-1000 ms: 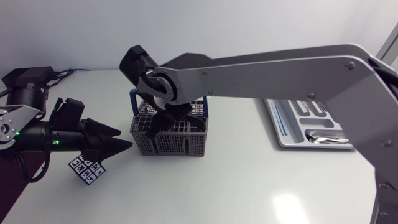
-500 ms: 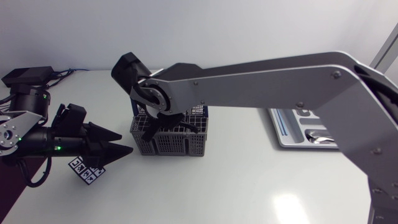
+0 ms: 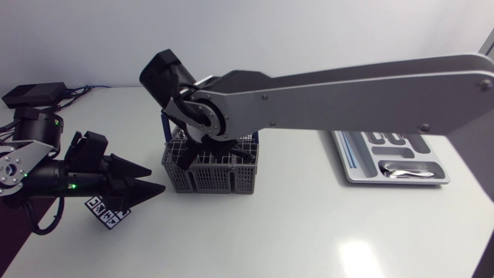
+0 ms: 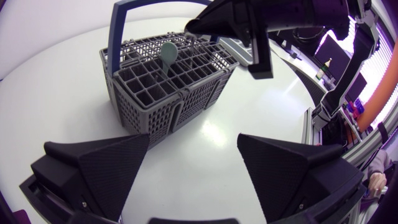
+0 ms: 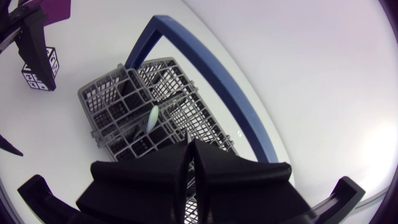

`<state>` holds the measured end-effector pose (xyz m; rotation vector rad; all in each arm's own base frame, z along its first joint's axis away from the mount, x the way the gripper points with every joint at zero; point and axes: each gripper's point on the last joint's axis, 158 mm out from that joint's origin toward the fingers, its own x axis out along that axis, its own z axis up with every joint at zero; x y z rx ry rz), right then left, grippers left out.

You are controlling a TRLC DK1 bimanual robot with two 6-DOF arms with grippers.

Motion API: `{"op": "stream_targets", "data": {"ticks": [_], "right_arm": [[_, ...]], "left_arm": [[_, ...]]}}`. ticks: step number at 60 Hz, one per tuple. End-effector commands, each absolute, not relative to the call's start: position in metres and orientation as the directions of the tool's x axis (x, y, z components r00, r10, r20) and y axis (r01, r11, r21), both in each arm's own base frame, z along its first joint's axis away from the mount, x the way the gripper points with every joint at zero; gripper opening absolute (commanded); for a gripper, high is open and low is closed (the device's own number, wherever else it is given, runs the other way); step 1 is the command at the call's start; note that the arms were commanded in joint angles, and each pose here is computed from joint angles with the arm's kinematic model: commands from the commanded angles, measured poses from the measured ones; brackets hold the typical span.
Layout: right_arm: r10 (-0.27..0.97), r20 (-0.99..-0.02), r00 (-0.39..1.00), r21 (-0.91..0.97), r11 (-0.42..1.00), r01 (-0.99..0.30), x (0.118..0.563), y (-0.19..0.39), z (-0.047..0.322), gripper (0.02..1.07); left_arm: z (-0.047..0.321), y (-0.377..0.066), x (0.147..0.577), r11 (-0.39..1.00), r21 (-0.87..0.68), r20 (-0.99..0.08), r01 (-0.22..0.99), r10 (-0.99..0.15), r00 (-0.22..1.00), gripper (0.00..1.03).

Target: Transfer all utensils from the basket to the drawer tray.

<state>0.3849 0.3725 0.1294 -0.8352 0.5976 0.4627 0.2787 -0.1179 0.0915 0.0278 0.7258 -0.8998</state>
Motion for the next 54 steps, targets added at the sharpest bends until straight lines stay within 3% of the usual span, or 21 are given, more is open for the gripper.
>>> {"op": "stream_targets", "data": {"ticks": [1,54], "right_arm": [[0.161,-0.627,0.762,-0.559,0.587,-0.585,0.379,0.369,0.145,0.08],[0.359,-0.474,0.804,-0.457,0.679,-0.574,0.356,0.351,0.227,0.08]], "left_arm": [[0.089,-0.121,0.271,0.620,-0.265,-0.578,0.738,-0.715,0.393,0.99],[0.096,-0.135,0.261,0.587,-0.251,-0.566,0.769,-0.734,0.375,0.99]]}}
